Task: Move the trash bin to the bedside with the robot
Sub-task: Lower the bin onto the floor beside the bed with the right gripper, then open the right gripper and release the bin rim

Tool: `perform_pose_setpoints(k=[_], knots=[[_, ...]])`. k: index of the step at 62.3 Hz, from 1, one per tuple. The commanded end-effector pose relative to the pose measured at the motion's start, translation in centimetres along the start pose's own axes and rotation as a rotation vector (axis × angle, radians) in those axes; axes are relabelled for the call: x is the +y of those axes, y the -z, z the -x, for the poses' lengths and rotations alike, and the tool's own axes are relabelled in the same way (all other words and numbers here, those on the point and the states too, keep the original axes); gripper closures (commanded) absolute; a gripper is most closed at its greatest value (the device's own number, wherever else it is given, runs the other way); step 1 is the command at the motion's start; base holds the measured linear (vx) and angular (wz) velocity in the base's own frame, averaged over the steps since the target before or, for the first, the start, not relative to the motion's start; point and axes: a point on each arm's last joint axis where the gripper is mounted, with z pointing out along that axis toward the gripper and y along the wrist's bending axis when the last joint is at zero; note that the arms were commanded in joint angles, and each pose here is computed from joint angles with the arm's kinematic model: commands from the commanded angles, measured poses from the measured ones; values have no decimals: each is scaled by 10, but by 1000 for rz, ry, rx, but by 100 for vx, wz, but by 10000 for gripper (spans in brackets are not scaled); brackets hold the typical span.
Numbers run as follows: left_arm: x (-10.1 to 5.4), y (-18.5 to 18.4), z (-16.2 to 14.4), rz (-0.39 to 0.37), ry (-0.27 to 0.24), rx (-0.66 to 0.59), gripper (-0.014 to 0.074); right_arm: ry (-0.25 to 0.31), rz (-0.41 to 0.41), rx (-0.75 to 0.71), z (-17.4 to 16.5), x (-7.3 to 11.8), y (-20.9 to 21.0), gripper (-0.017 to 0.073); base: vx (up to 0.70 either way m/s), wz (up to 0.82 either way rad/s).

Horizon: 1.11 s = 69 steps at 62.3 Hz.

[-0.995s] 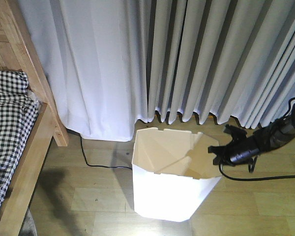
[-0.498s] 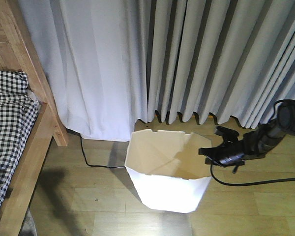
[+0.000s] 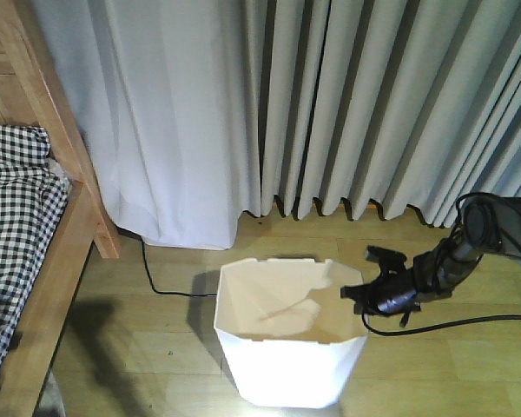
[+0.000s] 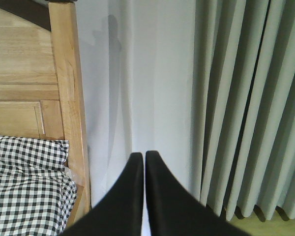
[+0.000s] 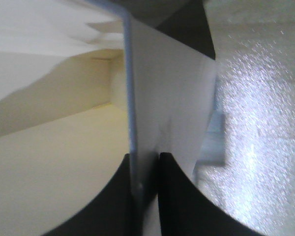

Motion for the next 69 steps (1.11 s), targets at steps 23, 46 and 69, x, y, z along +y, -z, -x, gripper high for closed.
perform_pose_setpoints(k=[23, 46, 69], knots=[[0, -1, -2, -9, 13, -60, 599, 16, 96, -58, 21, 12, 11, 424, 0, 0], [0, -1, -2, -9, 13, -60, 599, 1, 46, -44, 20, 6, 11, 201, 0, 0], [0, -1, -2, -9, 13, -60, 599, -66, -36, 66, 11, -23, 21, 198, 0, 0]])
